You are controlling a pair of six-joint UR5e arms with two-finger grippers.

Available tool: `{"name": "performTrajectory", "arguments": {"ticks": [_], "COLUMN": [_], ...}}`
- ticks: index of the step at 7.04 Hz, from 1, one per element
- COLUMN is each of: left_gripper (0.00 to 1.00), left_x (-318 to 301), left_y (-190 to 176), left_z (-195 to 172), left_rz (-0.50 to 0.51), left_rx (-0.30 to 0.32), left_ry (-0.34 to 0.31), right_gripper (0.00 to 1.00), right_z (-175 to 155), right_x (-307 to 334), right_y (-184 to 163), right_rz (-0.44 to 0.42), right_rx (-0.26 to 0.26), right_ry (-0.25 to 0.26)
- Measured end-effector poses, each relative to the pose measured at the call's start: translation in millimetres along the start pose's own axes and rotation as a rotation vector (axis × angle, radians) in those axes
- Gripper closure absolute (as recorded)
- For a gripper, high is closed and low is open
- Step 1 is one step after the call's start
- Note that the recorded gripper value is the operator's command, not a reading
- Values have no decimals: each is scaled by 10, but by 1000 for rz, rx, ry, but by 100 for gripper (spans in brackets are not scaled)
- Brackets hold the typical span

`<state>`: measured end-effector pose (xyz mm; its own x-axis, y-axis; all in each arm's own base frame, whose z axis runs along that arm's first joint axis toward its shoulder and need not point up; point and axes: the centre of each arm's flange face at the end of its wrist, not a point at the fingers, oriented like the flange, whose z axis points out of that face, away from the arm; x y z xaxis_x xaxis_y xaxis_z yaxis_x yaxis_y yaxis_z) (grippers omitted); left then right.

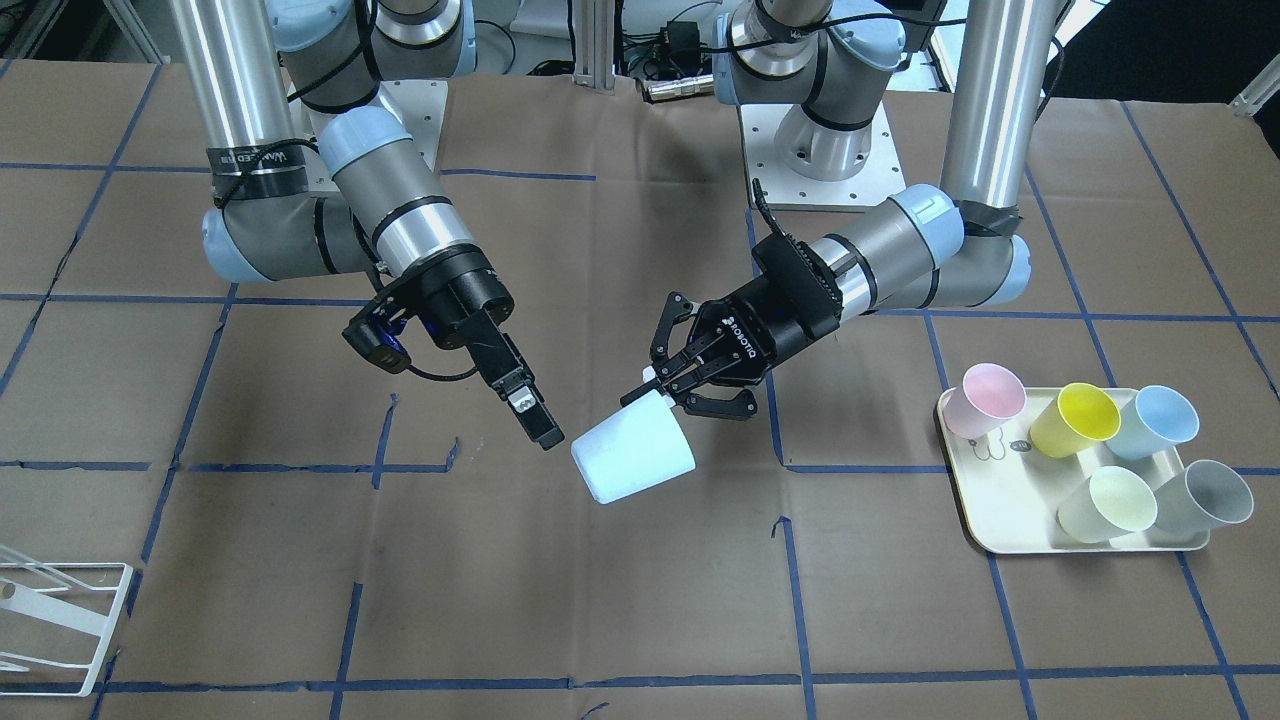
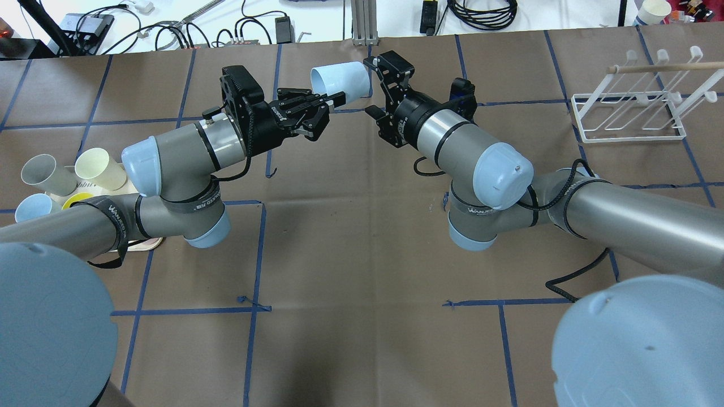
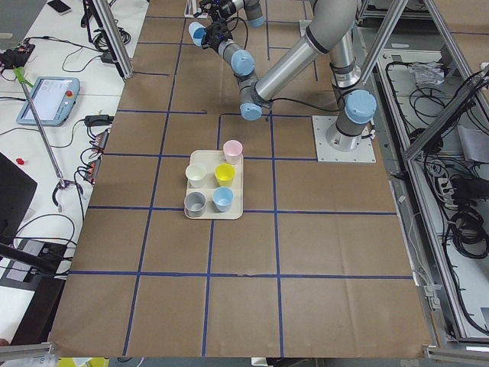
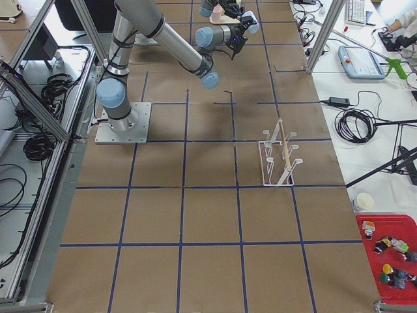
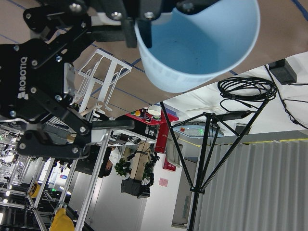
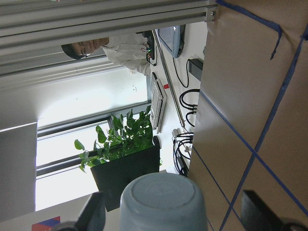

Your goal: Transfer IKEA cup to right arm and place on rack

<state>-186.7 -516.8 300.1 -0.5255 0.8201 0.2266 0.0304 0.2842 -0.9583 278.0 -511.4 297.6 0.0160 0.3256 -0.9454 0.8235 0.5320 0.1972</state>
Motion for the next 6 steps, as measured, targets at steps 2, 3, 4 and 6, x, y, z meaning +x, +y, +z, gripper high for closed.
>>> {"name": "performTrajectory", "arguments": {"ticks": [2,3,4,6], "left_gripper": [100,100,100,100], "left_x": [1,4,10,14], "left_y": [1,3,5,4], "left_z": [0,1,1,1], "left_rz": [-1,-1,0,3], "left_rx": [0,0,0,1], "left_ry": [0,1,1,1], "right_gripper": [1,1,0,0], "right_z": [50,71,91,126], "right_x": [-15,-48,-63,-44], "right_y": [77,102,133,144], "right_rz": [6,25,37,44], "right_rx": [5,5,2,20], "right_ry": [-7,-15,-19,-16]}}
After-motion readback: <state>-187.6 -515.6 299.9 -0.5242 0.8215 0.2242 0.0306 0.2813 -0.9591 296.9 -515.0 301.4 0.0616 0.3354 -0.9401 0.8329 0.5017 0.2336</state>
